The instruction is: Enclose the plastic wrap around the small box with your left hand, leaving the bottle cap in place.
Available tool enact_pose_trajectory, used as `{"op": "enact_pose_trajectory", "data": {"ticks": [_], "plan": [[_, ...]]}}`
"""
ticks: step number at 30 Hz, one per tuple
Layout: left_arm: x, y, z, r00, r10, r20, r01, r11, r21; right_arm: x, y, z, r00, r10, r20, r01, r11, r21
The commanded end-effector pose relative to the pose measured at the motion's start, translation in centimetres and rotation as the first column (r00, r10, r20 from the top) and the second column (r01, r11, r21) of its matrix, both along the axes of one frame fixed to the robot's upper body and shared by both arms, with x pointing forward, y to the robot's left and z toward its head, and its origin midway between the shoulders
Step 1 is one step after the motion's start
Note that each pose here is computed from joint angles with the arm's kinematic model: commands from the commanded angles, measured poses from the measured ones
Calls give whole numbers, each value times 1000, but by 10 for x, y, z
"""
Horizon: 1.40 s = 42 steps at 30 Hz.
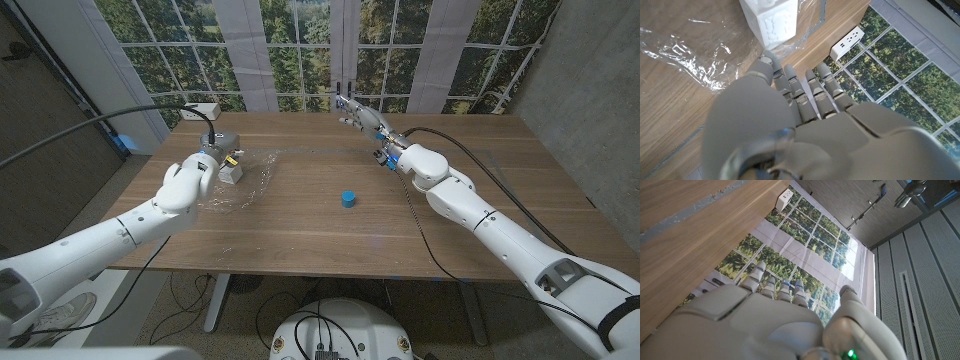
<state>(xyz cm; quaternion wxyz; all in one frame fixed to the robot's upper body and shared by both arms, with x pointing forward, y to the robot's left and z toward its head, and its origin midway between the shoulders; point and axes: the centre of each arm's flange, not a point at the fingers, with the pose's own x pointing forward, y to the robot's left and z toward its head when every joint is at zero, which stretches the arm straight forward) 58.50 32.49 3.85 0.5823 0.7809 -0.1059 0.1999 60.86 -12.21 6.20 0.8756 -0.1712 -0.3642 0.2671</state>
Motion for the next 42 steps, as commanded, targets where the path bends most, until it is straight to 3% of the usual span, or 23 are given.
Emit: {"op": "enact_pose_trajectory", "data": {"ticks": [1, 7, 10, 15, 19, 25, 28, 31, 33, 38, 42], "plan": [[-16, 4, -18, 1000, 22, 7, -22, 1000, -1, 3, 8, 4, 1000, 7, -12, -7, 1000, -20], [-28, 9, -28, 998, 40, 53, -39, 999, -25, 9, 11, 8, 1000, 5, -20, -6, 1000, -26], [-39, 12, -35, 999, 46, 22, -44, 997, -70, 11, 12, 8, 1000, 5, -19, -5, 1000, -21], [-46, 16, -50, 997, 79, -2, -78, 988, -137, 16, 11, 8, 1000, -1, -31, 0, 1000, -13], [-54, 16, -66, 990, 92, 111, -69, 978, -195, 20, 13, 9, 999, 7, -40, -8, 1000, -10], [-62, 11, -87, 988, 19, 155, 29, 953, -301, 20, 10, 10, 1000, -4, -27, 4, 1000, 7], [-70, 6, -102, 957, 48, 285, 40, 955, -295, 21, 8, 10, 1000, 0, -29, 0, 1000, 2], [-73, 5, -106, 958, -9, 288, 94, 954, -285, 21, 7, 9, 1000, 1, -26, -1, 1000, 12], [-72, 3, -107, 957, 27, 288, 58, 958, -281, 21, 7, 10, 1000, -3, -24, 3, 1000, 0], [-77, 2, -104, 935, 67, 348, 30, 964, -266, 19, 6, 8, 1000, -1, -24, 2, 1000, 15], [-82, -1, -106, 885, 120, 450, 5, 964, -265, 18, 2, 5, 1000, -1, -31, 2, 1000, 8]]}}
